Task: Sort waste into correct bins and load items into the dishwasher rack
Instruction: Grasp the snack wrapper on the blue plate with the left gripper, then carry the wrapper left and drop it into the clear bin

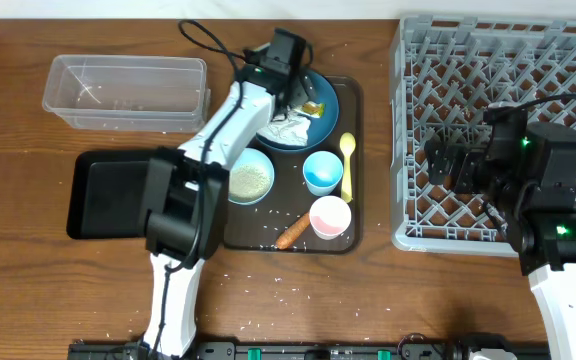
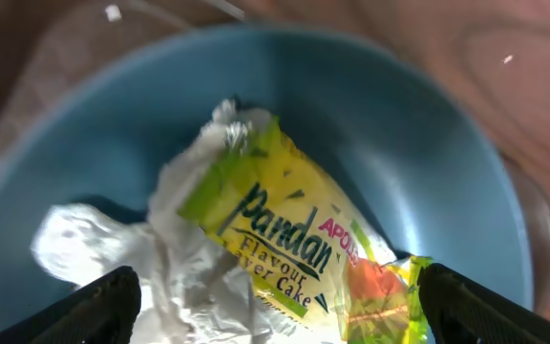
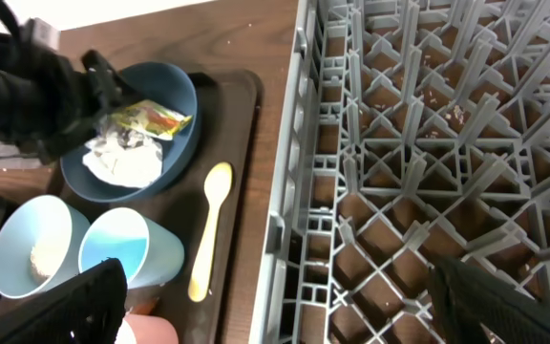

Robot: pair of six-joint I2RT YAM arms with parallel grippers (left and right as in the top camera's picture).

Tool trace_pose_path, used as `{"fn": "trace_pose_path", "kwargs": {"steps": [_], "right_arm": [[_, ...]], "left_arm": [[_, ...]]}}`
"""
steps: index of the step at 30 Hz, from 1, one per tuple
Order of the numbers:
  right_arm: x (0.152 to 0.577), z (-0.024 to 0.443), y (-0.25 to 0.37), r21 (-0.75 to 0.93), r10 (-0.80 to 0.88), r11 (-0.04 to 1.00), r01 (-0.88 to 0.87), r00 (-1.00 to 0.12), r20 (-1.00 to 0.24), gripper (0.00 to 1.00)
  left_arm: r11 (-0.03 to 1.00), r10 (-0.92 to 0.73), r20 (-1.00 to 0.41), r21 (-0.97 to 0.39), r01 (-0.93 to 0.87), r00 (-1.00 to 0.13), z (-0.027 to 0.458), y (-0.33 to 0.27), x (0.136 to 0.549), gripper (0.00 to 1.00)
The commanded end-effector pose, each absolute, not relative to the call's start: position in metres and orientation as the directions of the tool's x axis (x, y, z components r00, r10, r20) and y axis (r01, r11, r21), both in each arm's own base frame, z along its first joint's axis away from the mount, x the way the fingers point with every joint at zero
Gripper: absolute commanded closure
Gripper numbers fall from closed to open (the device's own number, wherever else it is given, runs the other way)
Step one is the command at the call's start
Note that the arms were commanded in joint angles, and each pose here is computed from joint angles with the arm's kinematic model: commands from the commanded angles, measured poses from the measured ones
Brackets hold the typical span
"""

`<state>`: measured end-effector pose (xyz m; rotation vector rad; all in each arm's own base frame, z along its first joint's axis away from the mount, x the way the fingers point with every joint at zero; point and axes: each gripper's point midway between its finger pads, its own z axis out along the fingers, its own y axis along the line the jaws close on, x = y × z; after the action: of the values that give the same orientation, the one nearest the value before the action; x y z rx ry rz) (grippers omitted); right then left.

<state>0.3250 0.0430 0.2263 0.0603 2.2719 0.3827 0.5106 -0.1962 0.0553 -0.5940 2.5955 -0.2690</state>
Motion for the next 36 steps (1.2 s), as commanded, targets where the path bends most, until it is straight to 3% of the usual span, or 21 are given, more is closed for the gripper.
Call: {"fn": "trace_pose_path", "kwargs": {"steps": [1,8,9,13,19,26,31,36], "right_arm": [[0.325,0.236,0.050,0.286,0.143,0.951,-0.115,-0.656,-0.741,0.01],[0.324,0.234,0.050,0.279,0.133,0.953,-0.120,-0.661,-0.738,0.01],[0.324,0.234,0.050,0.279,0.133,0.953,-0.120,-0.661,-0.738,0.01],[0.324,0.234,0.050,0.279,0.133,0.953,-0.120,-0.662,-0.738,0.01],[0.323,0.233,0.050,0.279,0.133,0.953,-0.118,-0.665,-0.735,0.01],[0.323,0.233,0.050,0.280,0.133,0.953,-0.118,-0.665,-0.735,0.01],[0.323,0.233,0.050,0.280,0.133,0.953,-0.118,-0.665,-0.735,0.01],[0.323,0.234,0.050,0.280,0.133,0.953,-0.118,-0.664,-0.735,0.01]], "left_arm": [[0.868,-0.493,-0.383,-0.273,-0.414,-0.781,0.037,-0.198,0.512,0.05],[0.871,-0.490,-0.361,-0.249,-0.424,-0.794,0.015,-0.198,0.510,0.06],[0.871,-0.489,-0.359,-0.246,-0.425,-0.795,0.013,-0.198,0.509,0.11],[0.872,-0.488,-0.357,-0.243,-0.426,-0.796,0.012,-0.197,0.509,0.55],[0.873,-0.486,-0.357,-0.242,-0.424,-0.797,0.013,-0.197,0.508,0.93],[0.891,-0.427,-0.423,-0.347,-0.292,-0.799,0.096,-0.193,0.526,0.94],[0.851,-0.510,-0.488,-0.407,-0.332,-0.708,0.177,-0.137,0.528,0.94],[0.824,-0.566,-0.516,-0.390,-0.412,-0.643,0.206,-0.060,0.525,0.94]]}}
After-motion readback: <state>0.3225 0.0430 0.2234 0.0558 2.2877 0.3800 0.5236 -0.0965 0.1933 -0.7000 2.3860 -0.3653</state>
